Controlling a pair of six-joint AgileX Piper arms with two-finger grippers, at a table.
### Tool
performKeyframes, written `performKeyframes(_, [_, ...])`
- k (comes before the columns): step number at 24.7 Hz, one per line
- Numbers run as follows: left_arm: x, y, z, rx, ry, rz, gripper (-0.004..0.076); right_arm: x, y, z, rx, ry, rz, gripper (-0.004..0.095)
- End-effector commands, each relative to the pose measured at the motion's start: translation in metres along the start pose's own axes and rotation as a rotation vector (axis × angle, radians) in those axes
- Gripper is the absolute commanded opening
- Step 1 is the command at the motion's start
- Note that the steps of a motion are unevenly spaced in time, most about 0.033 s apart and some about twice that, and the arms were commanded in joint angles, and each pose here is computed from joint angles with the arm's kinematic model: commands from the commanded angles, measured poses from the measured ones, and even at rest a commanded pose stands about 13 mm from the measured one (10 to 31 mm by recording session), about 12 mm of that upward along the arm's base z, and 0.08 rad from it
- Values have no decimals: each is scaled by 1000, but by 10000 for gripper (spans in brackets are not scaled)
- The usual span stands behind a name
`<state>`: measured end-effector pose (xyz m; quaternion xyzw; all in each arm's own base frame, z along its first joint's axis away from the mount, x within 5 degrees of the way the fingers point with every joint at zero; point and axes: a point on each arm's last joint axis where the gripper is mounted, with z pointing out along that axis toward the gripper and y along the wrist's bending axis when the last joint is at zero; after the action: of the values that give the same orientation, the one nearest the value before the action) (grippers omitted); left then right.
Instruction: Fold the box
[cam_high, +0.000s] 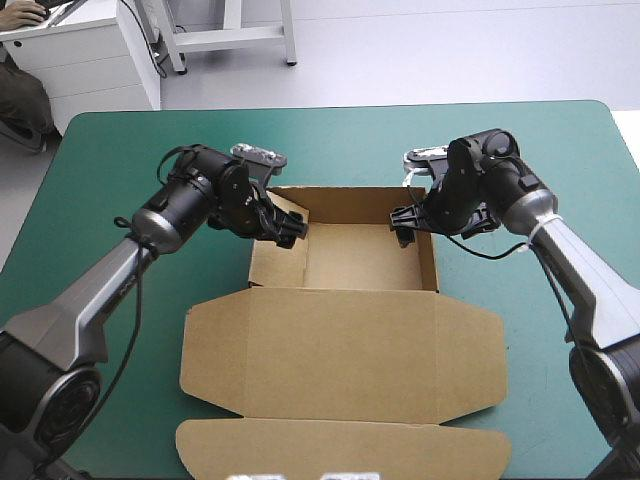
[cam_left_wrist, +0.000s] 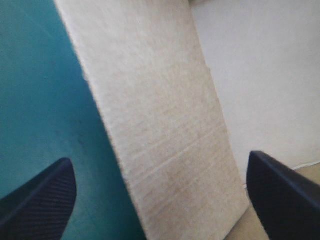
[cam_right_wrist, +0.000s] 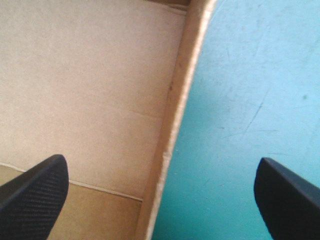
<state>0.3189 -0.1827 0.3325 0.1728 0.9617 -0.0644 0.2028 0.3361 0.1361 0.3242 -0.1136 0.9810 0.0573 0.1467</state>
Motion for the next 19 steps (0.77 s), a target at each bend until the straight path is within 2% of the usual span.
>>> performKeyframes(1, [0, 1, -79, 23, -209, 0, 655, 7, -1, -53, -4, -149, -40, 931])
performKeyframes(4, [17, 4, -109, 5, -202, 93, 637, 9, 0, -70, -19, -221, -46, 931])
performKeyframes(6, [30, 10, -128, -31, -199, 131, 566, 10, 0, -76, -24, -256, -47, 931])
performKeyframes(10, [53, 20, -161, -88, -265, 163, 286, 11, 0, -78, -27, -264, -46, 930])
performKeyframes(13, [81, 27, -182, -104, -312, 163, -2, 11, 1, -78, -34, -258, -40, 931])
performKeyframes(19, [152, 40, -197, -102, -343, 160, -8, 11, 0, -78, -30, -260, -37, 931])
